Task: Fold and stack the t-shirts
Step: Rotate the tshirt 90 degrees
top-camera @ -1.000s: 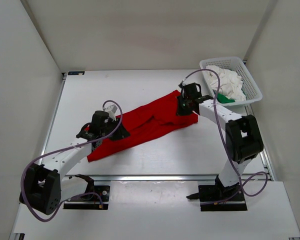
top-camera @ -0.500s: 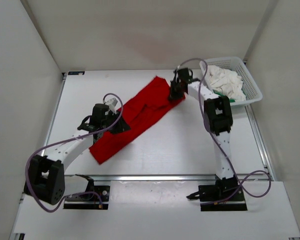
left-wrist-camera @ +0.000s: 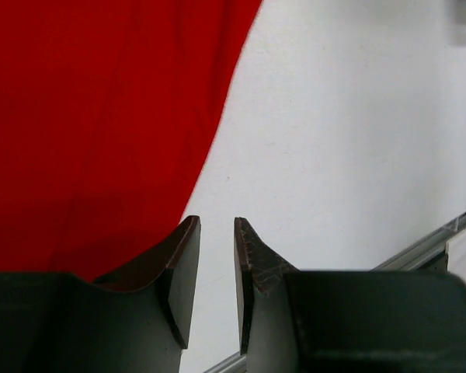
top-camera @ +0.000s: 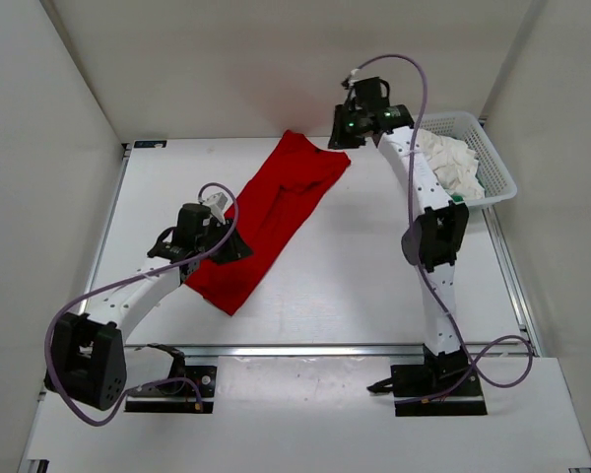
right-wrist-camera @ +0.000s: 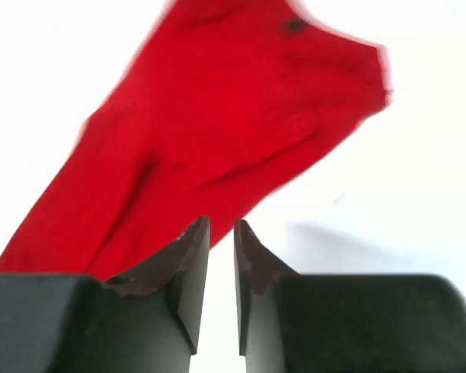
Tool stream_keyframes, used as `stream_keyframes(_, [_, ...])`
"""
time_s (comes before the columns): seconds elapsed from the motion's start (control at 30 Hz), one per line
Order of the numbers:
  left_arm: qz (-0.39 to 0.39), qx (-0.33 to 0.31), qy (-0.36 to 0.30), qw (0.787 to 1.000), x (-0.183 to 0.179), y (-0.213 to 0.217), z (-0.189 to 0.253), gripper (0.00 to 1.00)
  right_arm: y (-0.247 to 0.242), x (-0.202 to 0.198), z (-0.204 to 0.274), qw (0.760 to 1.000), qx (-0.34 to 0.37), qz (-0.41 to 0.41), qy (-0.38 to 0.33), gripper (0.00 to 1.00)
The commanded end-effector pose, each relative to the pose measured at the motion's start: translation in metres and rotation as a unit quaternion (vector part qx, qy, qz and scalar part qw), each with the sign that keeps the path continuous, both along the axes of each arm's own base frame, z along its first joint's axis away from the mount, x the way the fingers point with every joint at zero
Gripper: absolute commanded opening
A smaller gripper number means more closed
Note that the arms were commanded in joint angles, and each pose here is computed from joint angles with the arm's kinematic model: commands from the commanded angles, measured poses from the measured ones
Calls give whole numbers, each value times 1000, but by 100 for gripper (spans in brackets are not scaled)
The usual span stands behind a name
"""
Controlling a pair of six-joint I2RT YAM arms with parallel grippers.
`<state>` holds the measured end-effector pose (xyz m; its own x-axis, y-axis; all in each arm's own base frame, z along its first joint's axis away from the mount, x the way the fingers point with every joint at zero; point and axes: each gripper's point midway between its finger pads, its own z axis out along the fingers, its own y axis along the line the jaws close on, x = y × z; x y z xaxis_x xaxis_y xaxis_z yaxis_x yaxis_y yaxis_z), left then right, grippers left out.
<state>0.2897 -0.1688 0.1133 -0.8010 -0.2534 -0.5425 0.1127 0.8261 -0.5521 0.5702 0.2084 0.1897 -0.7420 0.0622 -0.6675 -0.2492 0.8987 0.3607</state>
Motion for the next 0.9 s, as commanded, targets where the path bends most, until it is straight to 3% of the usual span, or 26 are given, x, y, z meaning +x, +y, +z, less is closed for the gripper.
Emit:
stream_keyframes(0.0, [-29,5,-27,999,-12,-9,13,35,75,-93,33,994,-79,80,-5,15])
stream_keyframes(0.07, [-48,-3,-43,998,-21,-15,24,34,88,-147,7,988,-121,92,13,14])
stream_keyframes(0.1, [-57,-9,-56,997,-23,-18,32,33,104,-171,-31,987,-118,103,21,16])
stream_keyframes(0.13, [-68,-20,-53,996,-28,-23,33,32,119,-178,8,990,-71,110,-44,18])
stream_keyframes(0.2, [-83,-25,-53,995,-34,-26,40,31,111,-222,-28,996,-27,87,2,18])
stream_keyframes(0.23, [-79,-21,-59,995,-34,-25,45,30,127,-233,0,995,45,86,-22,20])
stream_keyframes(0.3, [-55,0,-62,997,-29,-16,44,28,123,-265,-40,993,86,81,10,23])
stream_keyframes(0.33, [-39,4,-64,997,-25,-11,47,25,133,-274,-31,989,123,82,4,25])
stream_keyframes(0.4, [-14,8,-76,997,-23,-5,54,24,129,-293,-66,991,114,63,36,27])
stream_keyframes(0.63, [37,-63,-131,989,1,-10,107,38,198,-319,-97,983,168,58,48,40])
stream_keyframes(0.7, [38,-76,-153,985,4,-12,130,41,210,-317,-125,988,142,44,52,41])
stream_keyframes(0.87, [38,-59,-161,984,8,-6,132,42,235,-314,-161,980,157,36,113,38])
